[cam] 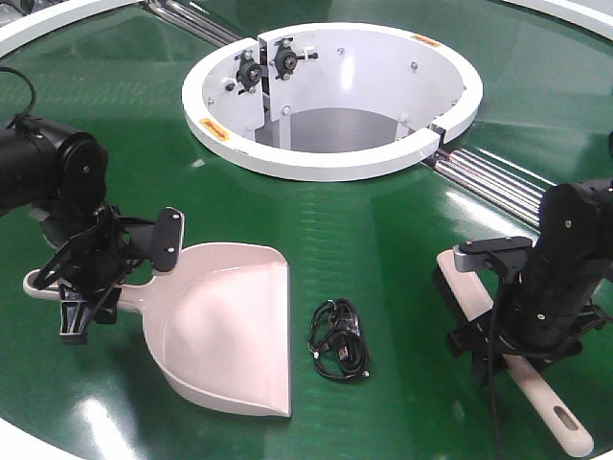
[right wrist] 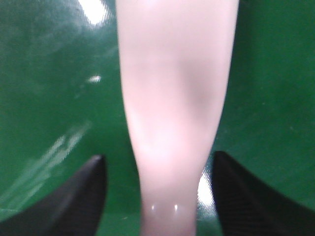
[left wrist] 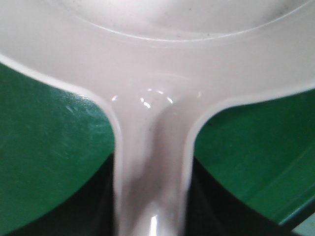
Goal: Clean and inspect green conveyor with broom and dustpan
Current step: 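Grasp the brush handle with the right gripper and lift it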
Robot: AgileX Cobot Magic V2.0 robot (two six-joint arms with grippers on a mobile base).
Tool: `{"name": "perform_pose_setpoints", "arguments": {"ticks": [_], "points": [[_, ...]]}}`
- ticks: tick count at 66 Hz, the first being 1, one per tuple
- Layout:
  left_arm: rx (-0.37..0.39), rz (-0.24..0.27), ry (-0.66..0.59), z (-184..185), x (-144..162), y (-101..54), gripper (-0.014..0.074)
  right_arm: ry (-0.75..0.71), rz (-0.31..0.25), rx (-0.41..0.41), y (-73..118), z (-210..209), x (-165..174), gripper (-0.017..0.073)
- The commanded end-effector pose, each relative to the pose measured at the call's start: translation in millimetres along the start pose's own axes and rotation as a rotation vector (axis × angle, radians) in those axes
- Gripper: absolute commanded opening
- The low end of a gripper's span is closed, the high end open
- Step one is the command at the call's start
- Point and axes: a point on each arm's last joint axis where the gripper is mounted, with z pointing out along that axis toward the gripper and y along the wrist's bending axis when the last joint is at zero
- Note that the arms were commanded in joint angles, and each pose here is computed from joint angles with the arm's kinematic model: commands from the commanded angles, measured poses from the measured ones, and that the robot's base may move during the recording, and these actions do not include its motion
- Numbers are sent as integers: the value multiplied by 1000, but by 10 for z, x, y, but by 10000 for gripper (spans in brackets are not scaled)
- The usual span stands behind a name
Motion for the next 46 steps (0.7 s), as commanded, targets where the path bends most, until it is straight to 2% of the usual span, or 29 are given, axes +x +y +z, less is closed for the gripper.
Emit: {"name": "perform_pose_setpoints", "arguments": {"ticks": [1, 13, 21, 46], "points": [[-65, -18, -13, -219, 20, 8, -7, -25, -7, 7, 2, -129, -23, 299], [-65, -18, -13, -219, 20, 8, -7, 24, -26, 11, -5, -41, -34, 104], [-65, -18, -13, -219, 20, 8, -7, -3, -25, 15, -8, -62, -45, -11], [-65, -18, -13, -219, 20, 8, -7, -208, 10, 13, 10, -560, 130, -6]]}}
